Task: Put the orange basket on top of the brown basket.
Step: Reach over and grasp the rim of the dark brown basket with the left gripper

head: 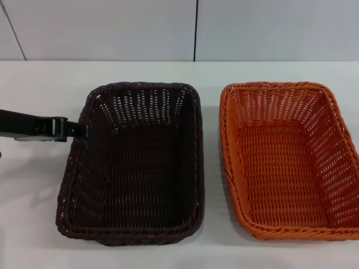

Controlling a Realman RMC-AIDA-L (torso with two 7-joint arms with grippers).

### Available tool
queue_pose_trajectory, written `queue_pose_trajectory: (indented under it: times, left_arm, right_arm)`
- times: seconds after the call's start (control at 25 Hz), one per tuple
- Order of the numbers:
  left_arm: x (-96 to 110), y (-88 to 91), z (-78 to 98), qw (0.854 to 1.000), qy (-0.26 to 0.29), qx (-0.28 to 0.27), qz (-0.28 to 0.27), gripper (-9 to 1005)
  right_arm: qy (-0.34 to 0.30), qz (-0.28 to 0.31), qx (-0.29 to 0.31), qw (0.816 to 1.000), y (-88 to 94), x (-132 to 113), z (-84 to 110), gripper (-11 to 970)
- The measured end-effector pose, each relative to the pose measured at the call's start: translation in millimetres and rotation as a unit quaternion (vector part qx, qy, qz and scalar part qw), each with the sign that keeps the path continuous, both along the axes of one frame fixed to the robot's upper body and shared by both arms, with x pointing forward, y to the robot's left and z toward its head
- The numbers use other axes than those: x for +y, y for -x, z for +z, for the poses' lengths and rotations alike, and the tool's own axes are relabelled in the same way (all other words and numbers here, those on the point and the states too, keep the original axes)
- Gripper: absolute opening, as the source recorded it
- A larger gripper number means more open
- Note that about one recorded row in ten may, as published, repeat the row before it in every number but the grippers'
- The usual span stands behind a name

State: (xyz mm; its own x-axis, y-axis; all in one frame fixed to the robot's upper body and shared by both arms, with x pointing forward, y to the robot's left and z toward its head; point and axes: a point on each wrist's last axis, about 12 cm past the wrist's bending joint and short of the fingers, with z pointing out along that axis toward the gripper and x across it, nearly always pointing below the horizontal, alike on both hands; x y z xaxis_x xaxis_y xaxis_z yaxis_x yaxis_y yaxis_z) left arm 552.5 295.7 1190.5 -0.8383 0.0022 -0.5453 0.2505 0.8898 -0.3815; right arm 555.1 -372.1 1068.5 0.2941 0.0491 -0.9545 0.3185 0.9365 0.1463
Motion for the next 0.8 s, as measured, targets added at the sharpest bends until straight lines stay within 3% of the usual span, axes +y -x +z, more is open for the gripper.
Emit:
queue_pose_trajectory:
  times: [0.8]
  left_arm:
    - [-7.6, -6.2, -34.3, 0.999, 0.003, 0.038, -0.003, 613]
  right_arm:
    - [0.001, 0.001, -0.001, 1.0, -1.2, 0.4, 1.0, 575]
